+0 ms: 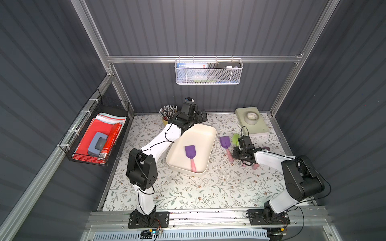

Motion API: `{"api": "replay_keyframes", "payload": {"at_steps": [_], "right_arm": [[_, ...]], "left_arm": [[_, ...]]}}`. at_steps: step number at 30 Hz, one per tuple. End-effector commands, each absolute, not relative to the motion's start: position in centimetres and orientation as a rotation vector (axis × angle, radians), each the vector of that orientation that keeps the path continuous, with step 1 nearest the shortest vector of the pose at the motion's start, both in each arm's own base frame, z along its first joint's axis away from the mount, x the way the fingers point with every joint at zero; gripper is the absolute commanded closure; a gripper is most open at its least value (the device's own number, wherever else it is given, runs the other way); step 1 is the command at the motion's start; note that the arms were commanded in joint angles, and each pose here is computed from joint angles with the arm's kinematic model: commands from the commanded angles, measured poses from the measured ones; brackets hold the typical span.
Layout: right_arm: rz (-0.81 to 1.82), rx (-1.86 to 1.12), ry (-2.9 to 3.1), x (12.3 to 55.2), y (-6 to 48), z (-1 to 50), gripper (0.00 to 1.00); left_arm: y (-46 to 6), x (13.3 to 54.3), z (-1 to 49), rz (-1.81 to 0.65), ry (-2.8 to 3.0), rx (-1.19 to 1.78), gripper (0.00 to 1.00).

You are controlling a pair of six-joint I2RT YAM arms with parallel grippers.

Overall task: Take the shovel out of the storage box
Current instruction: Place the shovel at the center of the board.

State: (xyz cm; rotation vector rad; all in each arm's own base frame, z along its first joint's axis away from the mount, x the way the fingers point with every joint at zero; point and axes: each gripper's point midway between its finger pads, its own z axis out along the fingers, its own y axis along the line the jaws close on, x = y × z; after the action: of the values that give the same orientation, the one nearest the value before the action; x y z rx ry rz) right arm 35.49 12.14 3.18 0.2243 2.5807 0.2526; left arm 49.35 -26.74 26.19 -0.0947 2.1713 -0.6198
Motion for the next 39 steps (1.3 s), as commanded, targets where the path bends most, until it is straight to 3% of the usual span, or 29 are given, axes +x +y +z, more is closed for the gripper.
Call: {"api": "replay_keyframes", "payload": {"at_steps": [1, 5, 10, 17, 21, 27, 33, 39], "right_arm": [[0.227, 0.2, 2.541, 36.7, 12.1, 4.3, 1.0], [0.187, 0.196, 2.589, 35.9, 11.7, 2.9, 0.98], [0.21, 0.219, 2.586, 34.7, 11.4, 2.8, 0.62], [0.251, 0.225, 2.495, 34.7, 11.3, 6.9, 0.47], [0.305, 0.205, 2.402, 35.1, 11.9, 11.4, 0.46], [0.41, 0.177, 2.245, 35.2, 13.1, 17.6, 0.42], [0.416, 0.167, 2.223, 34.8, 13.0, 18.5, 0.42], [0.427, 0.166, 2.247, 34.2, 13.0, 17.4, 0.42]], "left_arm": [[-26.7, 49.1, 25.3, -0.603, 2.193, -0.069, 0.01], [-26.5, 49.0, 24.7, -0.587, 2.205, -0.074, 0.01], [-25.9, 49.0, 23.3, -0.537, 2.237, -0.076, 0.01], [-23.1, 48.1, 19.5, -0.317, 2.316, -0.086, 0.01], [-20.2, 46.6, 16.1, -0.136, 2.402, -0.144, 0.06], [-21.2, 42.6, 13.4, -0.333, 2.486, -0.166, 0.12], [-22.3, 38.8, 9.8, -0.506, 2.576, -0.159, 0.19], [-21.1, 37.6, 7.8, -0.44, 2.616, -0.166, 0.21]]}}
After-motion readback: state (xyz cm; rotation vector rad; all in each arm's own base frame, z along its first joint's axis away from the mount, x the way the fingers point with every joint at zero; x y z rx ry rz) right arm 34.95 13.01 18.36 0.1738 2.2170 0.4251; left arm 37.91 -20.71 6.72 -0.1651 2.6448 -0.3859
